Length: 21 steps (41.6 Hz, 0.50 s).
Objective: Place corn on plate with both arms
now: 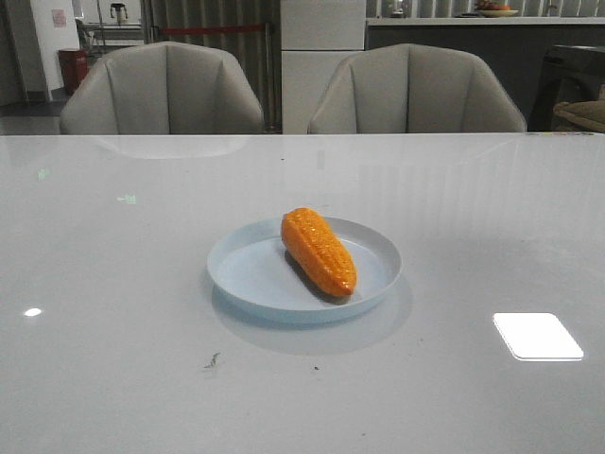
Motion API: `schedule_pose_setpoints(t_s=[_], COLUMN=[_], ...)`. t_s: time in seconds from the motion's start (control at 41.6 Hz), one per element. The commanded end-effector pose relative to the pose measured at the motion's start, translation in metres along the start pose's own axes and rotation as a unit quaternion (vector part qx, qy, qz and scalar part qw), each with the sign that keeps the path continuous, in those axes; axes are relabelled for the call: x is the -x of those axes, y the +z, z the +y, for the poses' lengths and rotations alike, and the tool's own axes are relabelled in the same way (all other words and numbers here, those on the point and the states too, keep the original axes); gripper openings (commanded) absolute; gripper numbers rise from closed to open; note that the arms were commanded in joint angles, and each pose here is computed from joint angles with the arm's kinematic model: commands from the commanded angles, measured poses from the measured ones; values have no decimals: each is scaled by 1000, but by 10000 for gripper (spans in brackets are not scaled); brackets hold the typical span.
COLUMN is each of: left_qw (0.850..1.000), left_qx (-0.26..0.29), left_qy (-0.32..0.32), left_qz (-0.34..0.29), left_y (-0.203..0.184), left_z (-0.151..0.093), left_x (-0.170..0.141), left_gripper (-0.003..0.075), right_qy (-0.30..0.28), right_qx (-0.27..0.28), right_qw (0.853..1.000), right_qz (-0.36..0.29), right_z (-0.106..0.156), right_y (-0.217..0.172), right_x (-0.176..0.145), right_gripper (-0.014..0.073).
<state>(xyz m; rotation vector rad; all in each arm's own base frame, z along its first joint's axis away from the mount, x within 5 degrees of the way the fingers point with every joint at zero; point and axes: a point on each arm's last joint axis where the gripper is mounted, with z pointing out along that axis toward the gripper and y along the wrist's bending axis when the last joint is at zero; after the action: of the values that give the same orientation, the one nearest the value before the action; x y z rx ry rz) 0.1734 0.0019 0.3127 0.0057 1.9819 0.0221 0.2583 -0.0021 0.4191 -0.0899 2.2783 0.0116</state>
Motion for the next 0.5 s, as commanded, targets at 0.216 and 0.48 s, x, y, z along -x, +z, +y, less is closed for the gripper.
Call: schedule_pose_setpoints(t_s=[0.216, 0.48], left_qw=[999, 999], left_qx=[0, 0], left_qy=[-5, -5], left_qz=[-51, -51], left_y=[-4, -4], left_z=[0, 0], left_x=[16, 16], left_gripper=[362, 362], right_qy=[-10, -7], right_qx=[-35, -36], right_qw=[996, 997], right_qz=[-81, -73], right_z=[0, 7], right_y=[-22, -20], right_x=[-100, -168], right_gripper=[536, 536])
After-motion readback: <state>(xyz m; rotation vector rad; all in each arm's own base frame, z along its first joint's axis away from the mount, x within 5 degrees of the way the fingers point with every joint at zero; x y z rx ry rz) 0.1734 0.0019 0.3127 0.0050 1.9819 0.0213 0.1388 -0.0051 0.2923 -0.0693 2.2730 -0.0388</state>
